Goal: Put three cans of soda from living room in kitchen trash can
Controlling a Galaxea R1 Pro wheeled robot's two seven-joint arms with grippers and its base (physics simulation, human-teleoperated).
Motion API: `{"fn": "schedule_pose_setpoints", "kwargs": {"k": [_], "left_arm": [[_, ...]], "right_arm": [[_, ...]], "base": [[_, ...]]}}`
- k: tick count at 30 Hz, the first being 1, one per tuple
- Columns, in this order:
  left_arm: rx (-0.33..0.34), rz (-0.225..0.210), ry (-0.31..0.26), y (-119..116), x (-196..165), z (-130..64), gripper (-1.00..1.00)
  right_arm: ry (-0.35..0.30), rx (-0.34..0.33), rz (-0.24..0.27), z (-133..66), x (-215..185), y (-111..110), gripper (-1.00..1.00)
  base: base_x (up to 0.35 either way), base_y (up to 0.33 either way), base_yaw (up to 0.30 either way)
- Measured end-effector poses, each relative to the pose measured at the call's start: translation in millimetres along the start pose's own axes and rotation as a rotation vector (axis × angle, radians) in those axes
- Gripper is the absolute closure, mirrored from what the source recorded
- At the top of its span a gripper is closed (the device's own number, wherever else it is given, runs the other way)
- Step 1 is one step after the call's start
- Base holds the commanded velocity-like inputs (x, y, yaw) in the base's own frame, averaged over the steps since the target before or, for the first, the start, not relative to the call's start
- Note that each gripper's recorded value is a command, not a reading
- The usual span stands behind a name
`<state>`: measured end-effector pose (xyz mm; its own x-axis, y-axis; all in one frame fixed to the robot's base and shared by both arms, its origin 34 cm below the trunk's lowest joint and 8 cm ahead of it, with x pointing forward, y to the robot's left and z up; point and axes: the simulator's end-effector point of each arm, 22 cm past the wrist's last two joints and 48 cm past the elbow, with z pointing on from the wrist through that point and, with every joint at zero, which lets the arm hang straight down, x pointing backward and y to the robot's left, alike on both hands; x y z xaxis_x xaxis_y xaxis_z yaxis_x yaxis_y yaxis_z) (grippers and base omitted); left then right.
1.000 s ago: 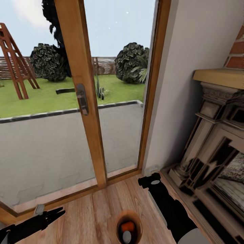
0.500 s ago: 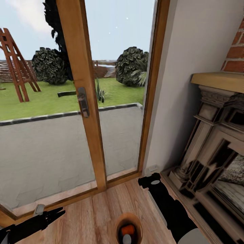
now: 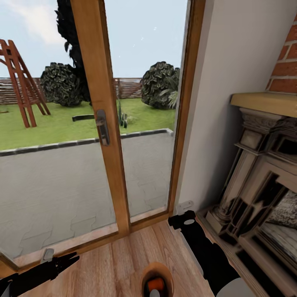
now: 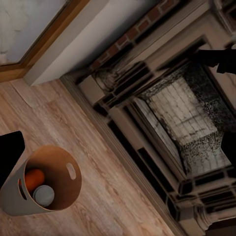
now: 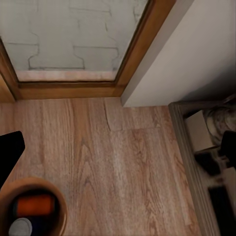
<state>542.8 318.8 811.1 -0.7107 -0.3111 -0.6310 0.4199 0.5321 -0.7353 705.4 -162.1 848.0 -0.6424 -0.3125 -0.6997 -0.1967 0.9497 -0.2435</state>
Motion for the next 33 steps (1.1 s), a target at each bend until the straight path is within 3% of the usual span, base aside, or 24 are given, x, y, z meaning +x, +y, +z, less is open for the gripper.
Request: {"fn": "schedule_pose_setpoints", "kwargs": {"k": [8,12,15,21,25,26,27,28,32,33], "left_arm": [[-0.004,0.005,-0.007,-1,-3,-0.7,-1.00],[-0.006,0.002,-0.006,-1,-2,-0.4,-1.00],[-0.010,-0.012,-0.003,1,2,-1.0,-1.00],[-0.051,-0.104,0.016,12,37,-6.8,-1.00],[-0.079,-0.115,0.036,17,65,-16.0,-1.00],[-0.083,-0.112,0.048,17,72,-18.2,-1.00],[-0.082,-0.085,0.125,15,99,-23.8,-1.00],[-0.080,-0.077,0.150,14,107,-25.9,-1.00],[-0.062,-0.056,0.276,8,141,-35.0,-1.00],[-0.052,-0.051,0.333,5,157,-40.2,-1.00]], "right_arm": [[-0.006,0.007,0.001,-2.7,-3,-3,-1.00],[0.025,0.011,-0.005,2.1,11,-4,-1.00],[0.102,0.009,-0.020,13.8,47,-2,-1.00],[0.227,-0.008,-0.050,40.8,155,11,-1.00],[0.300,-0.023,-0.064,42.1,230,18,-1.00],[0.323,-0.026,-0.068,40.0,248,18,-1.00],[0.381,-0.046,-0.066,31.7,288,23,-1.00],[0.410,-0.059,-0.063,26.7,305,26,-1.00],[0.475,-0.141,-0.018,10.8,343,45,-1.00],[0.501,-0.191,0.013,3.5,358,53,-1.00]], "base": [[0.000,0.000,0.000],[0.000,0.000,0.000],[0.000,0.000,0.000],[0.000,0.000,0.000],[0.000,0.000,0.000],[0.000,0.000,0.000],[0.000,0.000,0.000],[0.000,0.000,0.000],[0.000,0.000,0.000],[0.000,0.000,0.000]]}}
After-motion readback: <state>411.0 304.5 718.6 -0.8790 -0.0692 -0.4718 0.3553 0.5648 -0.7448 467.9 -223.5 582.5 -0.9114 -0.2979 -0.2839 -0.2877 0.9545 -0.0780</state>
